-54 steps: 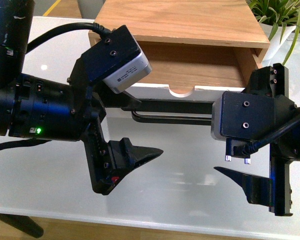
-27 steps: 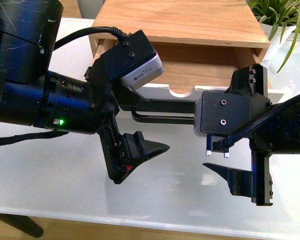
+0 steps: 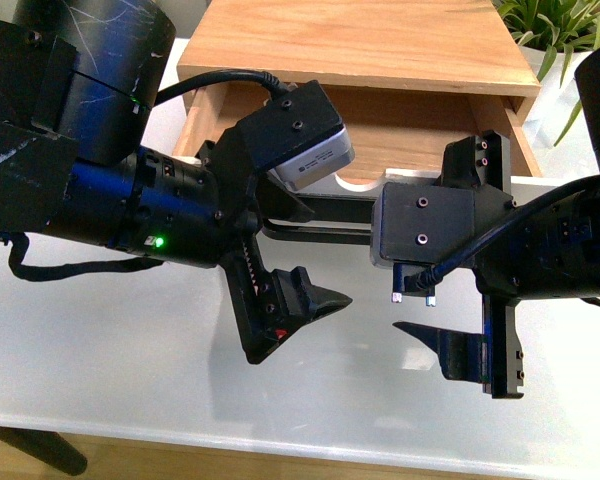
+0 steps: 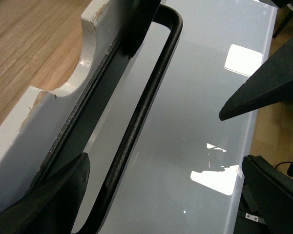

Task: Close drawer sideways

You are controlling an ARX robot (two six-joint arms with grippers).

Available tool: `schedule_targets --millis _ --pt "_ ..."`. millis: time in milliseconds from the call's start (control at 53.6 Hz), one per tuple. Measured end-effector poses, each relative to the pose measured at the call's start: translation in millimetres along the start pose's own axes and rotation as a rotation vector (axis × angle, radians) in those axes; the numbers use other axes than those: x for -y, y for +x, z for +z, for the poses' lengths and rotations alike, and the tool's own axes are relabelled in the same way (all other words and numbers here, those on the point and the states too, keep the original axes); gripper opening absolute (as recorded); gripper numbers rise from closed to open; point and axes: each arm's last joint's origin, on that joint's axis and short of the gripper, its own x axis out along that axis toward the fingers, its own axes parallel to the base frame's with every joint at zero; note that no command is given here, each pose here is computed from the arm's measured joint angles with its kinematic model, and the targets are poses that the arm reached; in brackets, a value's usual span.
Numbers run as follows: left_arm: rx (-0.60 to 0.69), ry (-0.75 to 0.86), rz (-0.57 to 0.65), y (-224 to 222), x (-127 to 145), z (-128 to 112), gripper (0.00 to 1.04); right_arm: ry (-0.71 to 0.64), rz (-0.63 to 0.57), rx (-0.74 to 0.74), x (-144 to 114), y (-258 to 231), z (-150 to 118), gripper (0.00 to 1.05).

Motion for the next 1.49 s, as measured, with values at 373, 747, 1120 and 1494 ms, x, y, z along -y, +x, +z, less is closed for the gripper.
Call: schedule_targets --millis 373,747,1120,1494 --pt "-0.009 0.018 -0.017 9 -1 4 0.96 -0.006 0.002 -0.008 2 4 -3 0.96" --pt "0.010 0.038 0.018 21 -18 14 0.96 0.048 -0.079 -0.031 26 8 -19 0.96" --pt "0.000 0.029 0.051 43 -46 22 0.96 0.063 -0.119 -0.033 50 21 -25 0.96" --pt "0.014 0.025 0.113 57 -81 34 0.96 0.064 -0.193 -0.054 82 37 -32 0.96"
